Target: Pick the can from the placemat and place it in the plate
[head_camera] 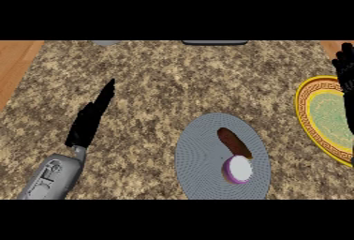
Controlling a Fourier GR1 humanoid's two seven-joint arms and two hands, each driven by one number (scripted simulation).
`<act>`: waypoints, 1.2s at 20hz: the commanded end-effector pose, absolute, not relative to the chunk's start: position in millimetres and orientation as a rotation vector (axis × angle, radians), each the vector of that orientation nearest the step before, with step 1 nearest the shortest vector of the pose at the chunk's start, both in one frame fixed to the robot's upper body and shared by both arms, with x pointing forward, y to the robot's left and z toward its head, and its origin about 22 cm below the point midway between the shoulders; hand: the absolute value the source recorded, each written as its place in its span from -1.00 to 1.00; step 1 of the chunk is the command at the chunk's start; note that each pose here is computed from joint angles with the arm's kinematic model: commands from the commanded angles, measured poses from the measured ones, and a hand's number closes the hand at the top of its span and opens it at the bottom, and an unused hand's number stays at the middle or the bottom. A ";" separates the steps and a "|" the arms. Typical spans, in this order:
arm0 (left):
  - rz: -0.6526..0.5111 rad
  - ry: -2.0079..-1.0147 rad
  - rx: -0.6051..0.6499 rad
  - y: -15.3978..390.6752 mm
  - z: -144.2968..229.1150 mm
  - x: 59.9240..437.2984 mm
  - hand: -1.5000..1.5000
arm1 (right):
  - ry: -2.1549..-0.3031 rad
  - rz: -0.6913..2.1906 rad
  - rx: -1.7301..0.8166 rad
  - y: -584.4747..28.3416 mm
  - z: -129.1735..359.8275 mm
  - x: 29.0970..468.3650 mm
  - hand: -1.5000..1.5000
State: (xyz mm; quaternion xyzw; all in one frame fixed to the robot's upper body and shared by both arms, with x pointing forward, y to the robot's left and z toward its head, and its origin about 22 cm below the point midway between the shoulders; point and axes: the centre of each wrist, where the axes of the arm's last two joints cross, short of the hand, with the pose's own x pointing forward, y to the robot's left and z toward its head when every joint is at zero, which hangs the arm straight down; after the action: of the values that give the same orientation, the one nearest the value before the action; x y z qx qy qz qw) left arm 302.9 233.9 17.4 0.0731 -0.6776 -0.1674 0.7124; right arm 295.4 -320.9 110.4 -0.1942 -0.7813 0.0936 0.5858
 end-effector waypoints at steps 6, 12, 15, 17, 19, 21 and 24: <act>-0.218 -1.506 0.171 252.1 29.0 308.4 0.00 | -1.748 0.584 0.501 -229.2 80.1 296.8 1.00; -0.109 -1.435 0.141 271.8 19.2 298.3 0.00 | -1.922 0.448 0.412 -294.7 13.2 279.2 -1.00; -0.105 -1.431 0.135 268.1 15.2 296.8 0.00 | -1.856 0.683 0.524 -311.0 -7.5 282.7 -1.00; -0.107 -1.422 0.144 280.1 28.1 300.2 0.00 | -1.832 0.867 0.481 -324.6 -8.6 284.6 -1.00; -0.107 -1.423 0.127 267.7 13.4 280.3 0.00 | -1.856 0.980 0.420 -330.8 1.8 298.5 -1.00; -0.105 -1.408 0.173 292.8 20.3 284.0 0.00 | -1.806 1.056 0.399 -331.4 -2.3 301.3 -1.00; -0.098 -1.416 0.167 285.6 21.4 295.1 0.00 | -1.802 1.157 0.361 -324.1 8.5 315.2 -1.00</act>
State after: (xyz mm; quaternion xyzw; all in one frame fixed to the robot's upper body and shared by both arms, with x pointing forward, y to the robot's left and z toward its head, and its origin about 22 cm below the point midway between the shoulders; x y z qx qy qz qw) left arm 289.5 279.4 19.4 0.0741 -0.6490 -0.0466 0.7557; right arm 303.4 -324.2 5.7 0.1259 -0.7503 0.4202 0.4946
